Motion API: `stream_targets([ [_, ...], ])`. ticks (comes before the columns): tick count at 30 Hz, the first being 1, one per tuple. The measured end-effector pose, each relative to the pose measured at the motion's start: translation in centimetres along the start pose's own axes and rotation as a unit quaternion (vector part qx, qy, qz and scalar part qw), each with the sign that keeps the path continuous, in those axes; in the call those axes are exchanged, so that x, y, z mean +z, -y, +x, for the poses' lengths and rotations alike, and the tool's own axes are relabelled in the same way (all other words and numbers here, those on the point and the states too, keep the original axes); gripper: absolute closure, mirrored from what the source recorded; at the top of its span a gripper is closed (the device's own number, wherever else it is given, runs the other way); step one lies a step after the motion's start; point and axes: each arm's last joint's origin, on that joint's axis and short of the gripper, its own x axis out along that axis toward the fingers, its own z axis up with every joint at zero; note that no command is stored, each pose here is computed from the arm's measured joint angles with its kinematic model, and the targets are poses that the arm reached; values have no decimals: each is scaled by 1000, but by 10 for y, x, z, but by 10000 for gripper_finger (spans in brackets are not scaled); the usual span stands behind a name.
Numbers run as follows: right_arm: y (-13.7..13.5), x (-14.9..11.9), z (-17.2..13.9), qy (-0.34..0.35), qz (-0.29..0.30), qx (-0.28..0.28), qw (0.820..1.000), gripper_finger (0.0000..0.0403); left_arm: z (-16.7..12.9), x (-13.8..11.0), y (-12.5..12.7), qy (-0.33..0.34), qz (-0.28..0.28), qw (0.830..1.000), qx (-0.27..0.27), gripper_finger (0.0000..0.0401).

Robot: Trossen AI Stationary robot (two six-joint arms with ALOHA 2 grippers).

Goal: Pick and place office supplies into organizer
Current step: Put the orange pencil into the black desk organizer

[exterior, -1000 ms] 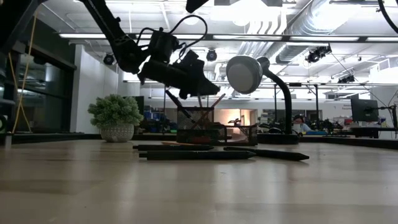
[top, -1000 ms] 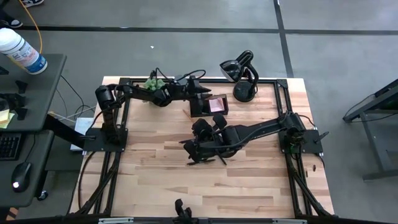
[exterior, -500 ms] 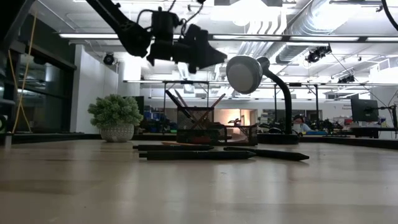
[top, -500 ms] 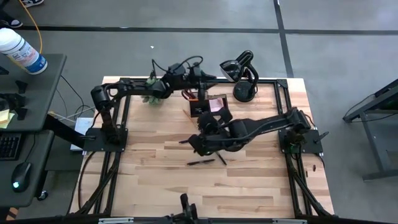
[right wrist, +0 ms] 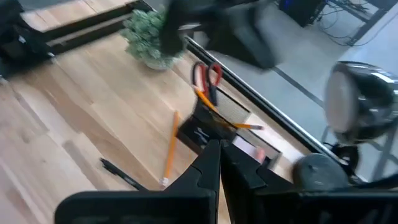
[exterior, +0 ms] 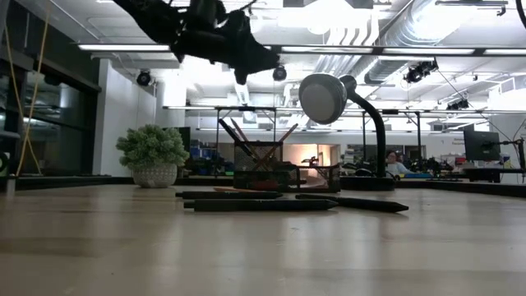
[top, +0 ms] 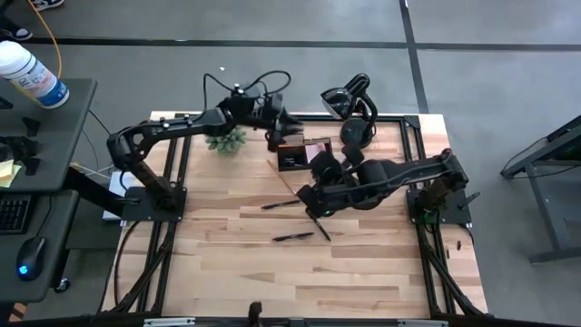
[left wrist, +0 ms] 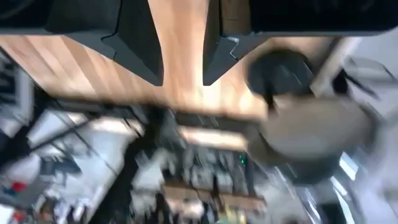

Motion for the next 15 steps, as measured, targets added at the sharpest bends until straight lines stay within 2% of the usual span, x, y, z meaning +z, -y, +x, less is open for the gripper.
stream_targets([
  [3, 10, 0, -4, -8, -11, -10, 1000, 396, -3, -5, 17, -55, -8, 998, -24, 307],
  [8, 26, 1, -11, -21, -37, -18, 999, 396, -1, -12, 51, -123, 36, 989, -69, 316],
  [15, 27, -3, -9, -34, -126, -25, 991, 396, 10, -20, 98, -179, 40, 979, -94, 328],
])
